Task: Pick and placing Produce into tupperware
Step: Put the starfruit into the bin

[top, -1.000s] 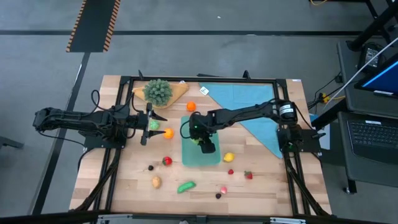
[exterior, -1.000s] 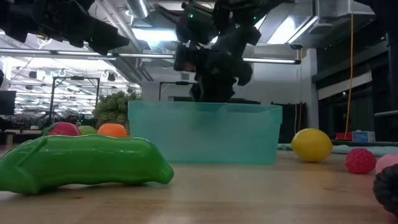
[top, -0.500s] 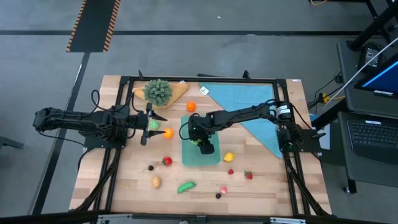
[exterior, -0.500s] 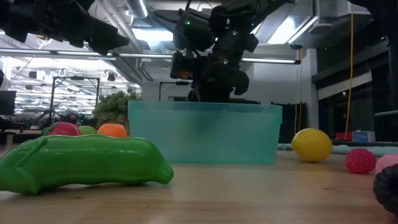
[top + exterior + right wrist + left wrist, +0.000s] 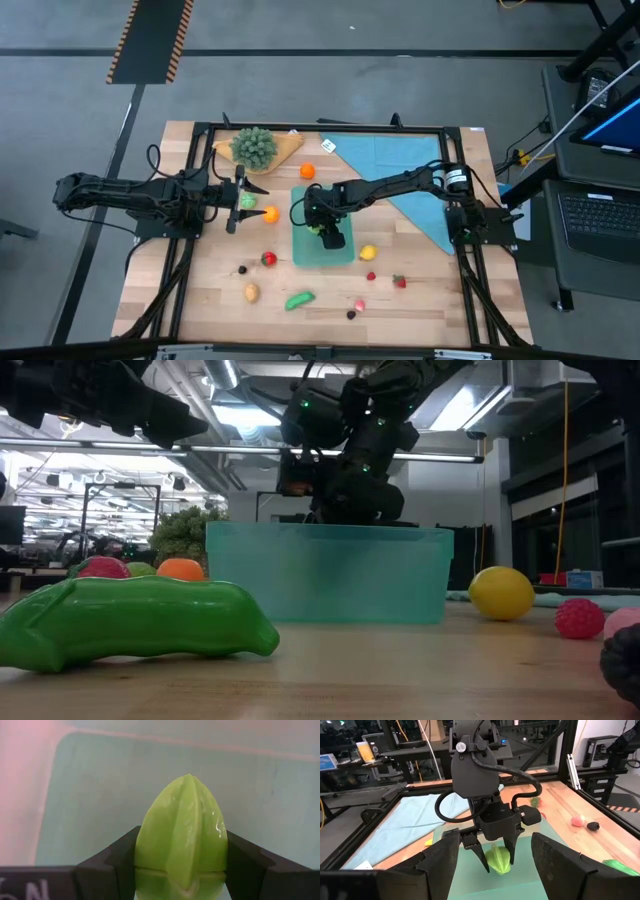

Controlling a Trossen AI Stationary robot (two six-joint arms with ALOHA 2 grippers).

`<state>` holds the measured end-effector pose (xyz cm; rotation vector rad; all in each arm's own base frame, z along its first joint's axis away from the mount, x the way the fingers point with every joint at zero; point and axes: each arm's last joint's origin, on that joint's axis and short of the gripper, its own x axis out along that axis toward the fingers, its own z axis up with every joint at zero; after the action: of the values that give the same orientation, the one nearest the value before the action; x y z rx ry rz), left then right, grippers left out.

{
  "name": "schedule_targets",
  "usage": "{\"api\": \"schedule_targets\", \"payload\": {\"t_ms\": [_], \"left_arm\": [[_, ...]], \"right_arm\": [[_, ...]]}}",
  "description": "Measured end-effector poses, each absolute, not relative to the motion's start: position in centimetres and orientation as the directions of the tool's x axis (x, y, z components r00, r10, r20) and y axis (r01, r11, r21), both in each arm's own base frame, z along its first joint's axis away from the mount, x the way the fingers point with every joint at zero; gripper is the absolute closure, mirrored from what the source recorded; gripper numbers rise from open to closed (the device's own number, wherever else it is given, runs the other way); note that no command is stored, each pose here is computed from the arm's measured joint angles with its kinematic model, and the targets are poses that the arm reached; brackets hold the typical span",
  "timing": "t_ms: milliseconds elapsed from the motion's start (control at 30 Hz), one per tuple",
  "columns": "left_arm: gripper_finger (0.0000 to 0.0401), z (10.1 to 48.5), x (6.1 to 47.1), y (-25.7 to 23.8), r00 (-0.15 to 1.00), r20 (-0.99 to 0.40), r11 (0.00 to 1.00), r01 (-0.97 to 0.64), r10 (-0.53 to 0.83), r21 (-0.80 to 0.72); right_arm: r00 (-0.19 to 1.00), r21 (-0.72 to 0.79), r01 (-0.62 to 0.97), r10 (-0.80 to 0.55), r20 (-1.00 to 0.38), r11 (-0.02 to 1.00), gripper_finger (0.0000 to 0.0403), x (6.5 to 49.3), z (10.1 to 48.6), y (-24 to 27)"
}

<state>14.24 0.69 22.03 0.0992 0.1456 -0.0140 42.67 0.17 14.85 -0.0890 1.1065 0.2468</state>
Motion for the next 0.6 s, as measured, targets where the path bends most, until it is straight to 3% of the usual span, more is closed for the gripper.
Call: {"api": "schedule_targets", "payload": {"t_ms": [333, 600], "left_arm": [[0.0158, 22.03, 14.24, 0.69, 0.989, -0.146, 0.995, 0.021, -0.007, 0.098], [0.0158, 22.03, 14.24, 0.69, 0.989, -0.145, 0.995, 0.021, -0.006, 0.098]], "right_arm": [[0.423, 0.052, -0.244, 0.154, -0.893, 0.968, 0.0134, 42.67, 14.85, 0.28], [0.42, 0.049, -0.25, 0.154, -0.894, 0.967, 0.0137, 42.73, 15.05, 0.28]]}}
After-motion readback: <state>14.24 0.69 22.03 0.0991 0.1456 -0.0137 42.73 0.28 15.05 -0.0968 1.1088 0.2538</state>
